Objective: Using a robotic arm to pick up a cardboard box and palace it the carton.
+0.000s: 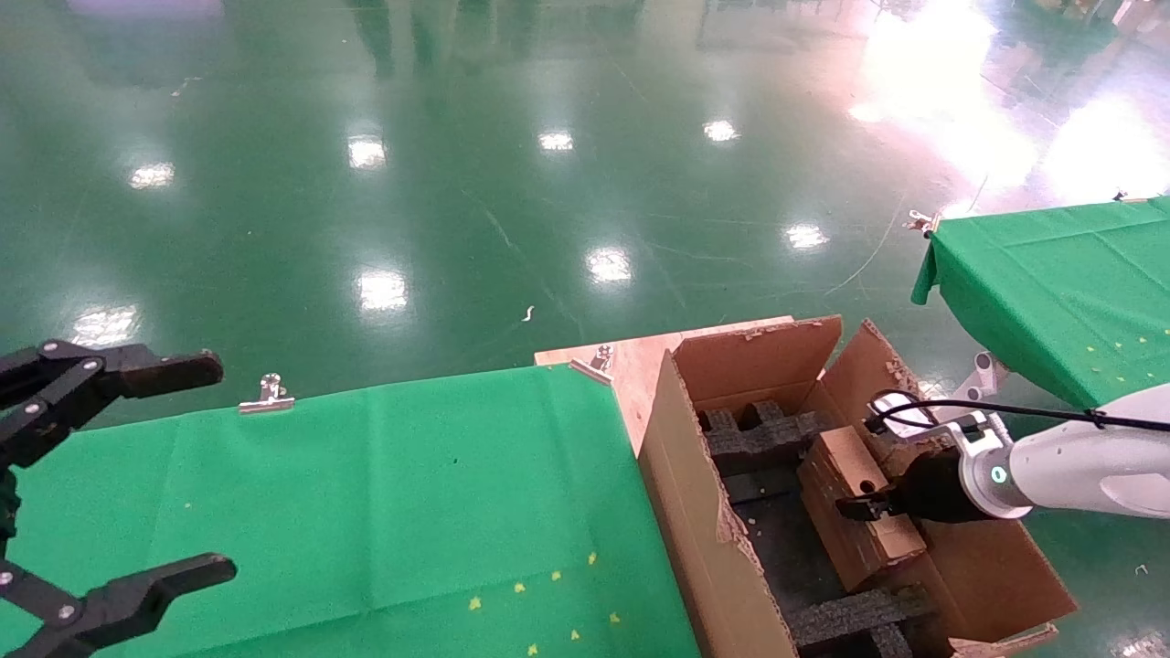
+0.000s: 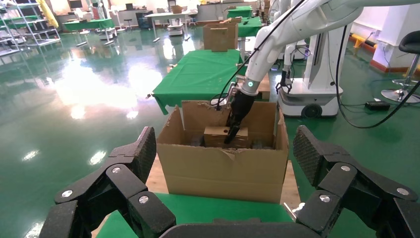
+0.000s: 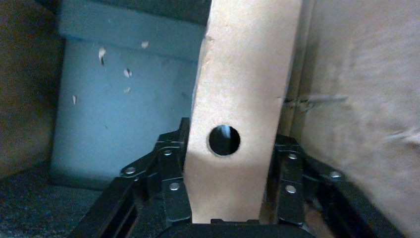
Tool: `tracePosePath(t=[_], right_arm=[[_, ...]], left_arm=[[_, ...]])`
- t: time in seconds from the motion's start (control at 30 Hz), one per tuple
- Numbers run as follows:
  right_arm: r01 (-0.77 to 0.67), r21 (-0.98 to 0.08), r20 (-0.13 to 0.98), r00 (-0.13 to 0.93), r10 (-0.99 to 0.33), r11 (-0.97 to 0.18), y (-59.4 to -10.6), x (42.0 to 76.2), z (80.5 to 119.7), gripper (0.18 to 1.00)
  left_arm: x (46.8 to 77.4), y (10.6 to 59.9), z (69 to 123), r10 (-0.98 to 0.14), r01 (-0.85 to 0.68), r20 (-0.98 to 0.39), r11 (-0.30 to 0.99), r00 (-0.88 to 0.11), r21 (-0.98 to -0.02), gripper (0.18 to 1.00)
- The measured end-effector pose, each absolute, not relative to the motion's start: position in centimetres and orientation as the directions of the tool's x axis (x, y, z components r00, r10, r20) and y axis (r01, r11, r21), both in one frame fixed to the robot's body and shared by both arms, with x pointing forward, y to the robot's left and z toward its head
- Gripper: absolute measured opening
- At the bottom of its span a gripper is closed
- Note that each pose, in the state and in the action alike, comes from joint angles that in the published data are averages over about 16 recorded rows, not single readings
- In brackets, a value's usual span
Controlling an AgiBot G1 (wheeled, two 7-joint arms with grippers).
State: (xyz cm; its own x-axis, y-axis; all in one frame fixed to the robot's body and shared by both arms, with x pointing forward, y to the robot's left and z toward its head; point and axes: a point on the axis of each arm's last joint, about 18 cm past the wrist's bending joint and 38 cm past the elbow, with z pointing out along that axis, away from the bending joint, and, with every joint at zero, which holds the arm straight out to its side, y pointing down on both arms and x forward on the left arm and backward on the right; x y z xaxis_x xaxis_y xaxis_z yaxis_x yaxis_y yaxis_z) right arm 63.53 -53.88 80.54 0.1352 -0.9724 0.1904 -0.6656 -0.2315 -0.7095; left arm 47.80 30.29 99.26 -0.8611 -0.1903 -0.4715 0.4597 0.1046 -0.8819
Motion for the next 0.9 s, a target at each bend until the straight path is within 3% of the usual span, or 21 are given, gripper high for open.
tracePosePath(t=[0.5, 0.9], right_arm=[[-0.609, -0.748, 0.220, 0.148, -0.964, -0.264, -53.8, 63.8, 84.7, 0.745], [-0.453, -0.819, 0.282, 0.216, -0.935, -0.352, -51.7, 63.7, 92.3, 0.941]], left_arm=[[47.8, 30.3, 99.3, -0.190, 0.460, -0.471, 0.105, -0.861, -0.882, 1.001], [47.8, 30.3, 99.3, -0.190, 0.460, -0.471, 0.105, -0.861, -0.882, 1.001]])
